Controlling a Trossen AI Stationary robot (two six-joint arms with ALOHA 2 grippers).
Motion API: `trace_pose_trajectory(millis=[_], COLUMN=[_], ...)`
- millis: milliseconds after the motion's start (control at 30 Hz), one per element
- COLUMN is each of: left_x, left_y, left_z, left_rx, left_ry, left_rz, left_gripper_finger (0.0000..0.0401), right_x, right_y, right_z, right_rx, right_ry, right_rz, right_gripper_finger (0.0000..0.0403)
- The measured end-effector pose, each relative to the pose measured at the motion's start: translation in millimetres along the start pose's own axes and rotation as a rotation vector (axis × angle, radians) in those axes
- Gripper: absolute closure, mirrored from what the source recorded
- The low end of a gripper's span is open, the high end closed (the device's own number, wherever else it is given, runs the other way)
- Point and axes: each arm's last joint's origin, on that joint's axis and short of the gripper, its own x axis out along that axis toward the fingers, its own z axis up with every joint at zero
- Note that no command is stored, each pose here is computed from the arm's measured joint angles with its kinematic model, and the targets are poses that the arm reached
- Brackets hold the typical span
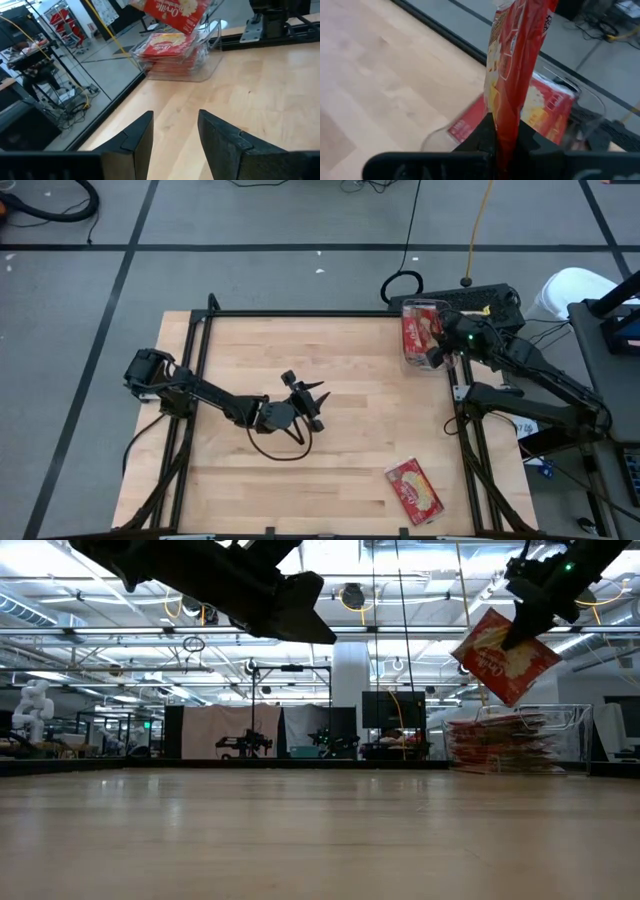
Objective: Sort popcorn bags into baskets
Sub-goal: Put the red popcorn bag into the transparent bin
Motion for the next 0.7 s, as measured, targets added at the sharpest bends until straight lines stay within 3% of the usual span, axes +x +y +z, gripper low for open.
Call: trace_pose_trajectory(millis=[333,700], left_x=[-4.2,-3.3], left_y=[-5.8,-5.1], left_z=[0.1,-0.1], left_rx=[0.003,0.007], left_ry=[-0.007,-0.006], left_rz=[-0.069,-0.072], left_gripper_finger=[0.0242,0.0242], right_x=[1.1,8.2], right_y=[-8.8,-16.5], right_z=[-2.2,-0.4], right_rx=[0.089,0.065], right_ry=[0.003,0.062], right_rz=[-0.117,-0.29], right_gripper_finger=[0.0393,0.0393])
